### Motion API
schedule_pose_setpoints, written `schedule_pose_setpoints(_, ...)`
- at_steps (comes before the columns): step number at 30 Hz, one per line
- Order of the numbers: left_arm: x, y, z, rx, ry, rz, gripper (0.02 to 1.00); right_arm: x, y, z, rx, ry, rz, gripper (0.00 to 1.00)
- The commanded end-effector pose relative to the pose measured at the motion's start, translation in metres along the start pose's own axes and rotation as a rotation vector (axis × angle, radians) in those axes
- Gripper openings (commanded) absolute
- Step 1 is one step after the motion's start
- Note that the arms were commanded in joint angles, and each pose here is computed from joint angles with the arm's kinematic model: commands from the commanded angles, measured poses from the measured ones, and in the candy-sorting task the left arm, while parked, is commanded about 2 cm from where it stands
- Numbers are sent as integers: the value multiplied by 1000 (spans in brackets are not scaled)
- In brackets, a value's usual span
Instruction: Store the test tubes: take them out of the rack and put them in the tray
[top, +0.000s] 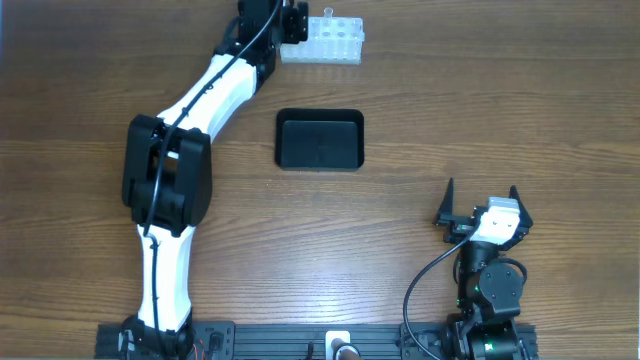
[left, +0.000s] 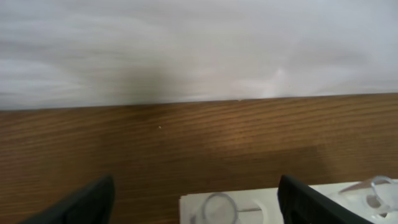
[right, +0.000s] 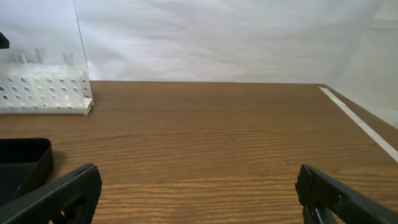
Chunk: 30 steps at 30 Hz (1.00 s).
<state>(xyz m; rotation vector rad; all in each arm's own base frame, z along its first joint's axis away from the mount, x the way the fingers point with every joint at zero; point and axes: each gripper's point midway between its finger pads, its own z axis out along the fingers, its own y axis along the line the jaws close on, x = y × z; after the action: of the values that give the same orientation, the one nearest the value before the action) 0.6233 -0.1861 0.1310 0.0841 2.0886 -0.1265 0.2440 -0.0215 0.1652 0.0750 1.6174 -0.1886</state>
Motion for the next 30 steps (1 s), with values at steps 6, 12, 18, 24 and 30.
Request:
schedule_pose_setpoints(6,8,-7,12,0,0,-5,658,2,-4,0,19,0,-5,993)
schedule_pose_setpoints(12,8,-7,12,0,0,-5,542,2,-4,0,19,0,-5,993)
schedule_pose_setpoints(18,8,-7,12,0,0,-5,417,2,-4,0,19,0,-5,991)
schedule_pose_setpoints(24,8,-7,12,0,0,-5,301,2,-4,0,19,0,-5,991)
schedule_pose_setpoints(30,8,-7,12,0,0,-5,218,2,-4,0,19,0,-5,991)
